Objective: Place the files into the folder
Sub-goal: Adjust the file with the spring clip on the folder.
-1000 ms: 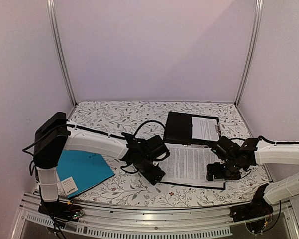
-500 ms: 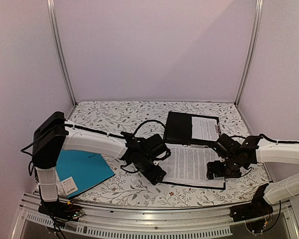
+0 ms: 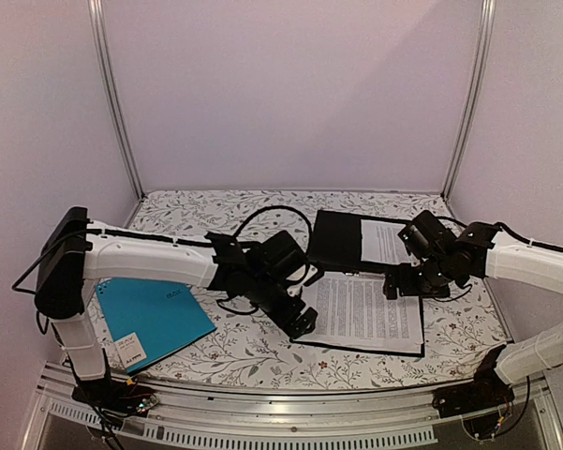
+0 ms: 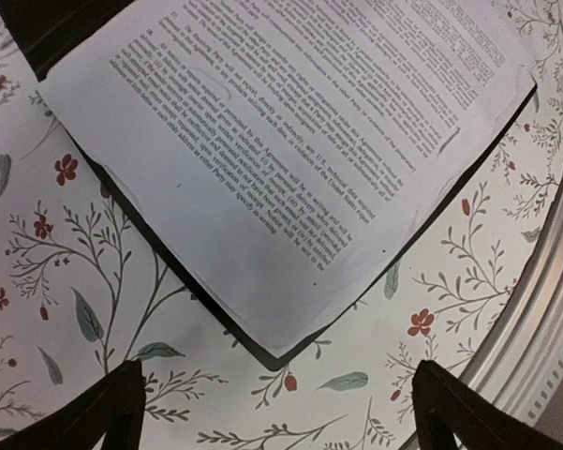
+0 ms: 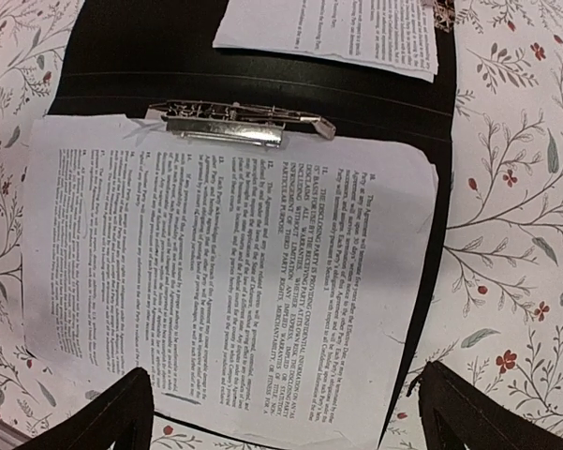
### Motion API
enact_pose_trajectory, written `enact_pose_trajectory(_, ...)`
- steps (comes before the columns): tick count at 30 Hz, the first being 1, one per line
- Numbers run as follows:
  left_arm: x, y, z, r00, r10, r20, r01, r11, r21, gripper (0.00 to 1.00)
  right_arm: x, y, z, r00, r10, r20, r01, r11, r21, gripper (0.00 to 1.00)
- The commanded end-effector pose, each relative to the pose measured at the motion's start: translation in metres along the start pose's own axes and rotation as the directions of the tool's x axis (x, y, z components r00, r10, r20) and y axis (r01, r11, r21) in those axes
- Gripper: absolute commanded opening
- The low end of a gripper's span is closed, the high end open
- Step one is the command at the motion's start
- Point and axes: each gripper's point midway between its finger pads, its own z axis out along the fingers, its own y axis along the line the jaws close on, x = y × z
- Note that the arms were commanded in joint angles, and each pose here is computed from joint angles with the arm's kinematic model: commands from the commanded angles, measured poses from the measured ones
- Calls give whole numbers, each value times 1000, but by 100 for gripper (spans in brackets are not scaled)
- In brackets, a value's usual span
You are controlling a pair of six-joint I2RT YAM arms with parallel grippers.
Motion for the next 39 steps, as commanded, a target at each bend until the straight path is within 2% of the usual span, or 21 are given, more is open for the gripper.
enact_pose_trajectory(1,-48,-10,-11,994,-38,105,27,994,108,100,-46,7,8,998,3,62,0,999,-40,98)
enact_pose_trajectory(7,-90,-12,-5,980,-91,176,51,974,221,100,-79,19,33,999,28,41,-22,991,-134,97)
enact_pose_trajectory(13,-112,-12,12,970,-146,197,78,946,315,99,-78,22,62,999,49,-13,-50,981,-186,95)
enact_pose_trajectory(19,-134,-21,22,949,-216,229,96,890,445,99,-86,24,71,996,89,10,-84,964,-252,94)
enact_pose_trajectory(24,-136,-39,40,947,-278,163,141,811,567,97,-90,20,79,993,114,-1,-110,956,-270,94)
enact_pose_trajectory(28,-130,-44,57,942,-322,94,200,763,614,97,-91,18,84,993,120,-9,-118,953,-280,94)
enact_pose_trajectory(39,-105,-35,90,940,-341,-18,292,778,557,95,-89,6,103,982,180,-50,-187,938,-291,94)
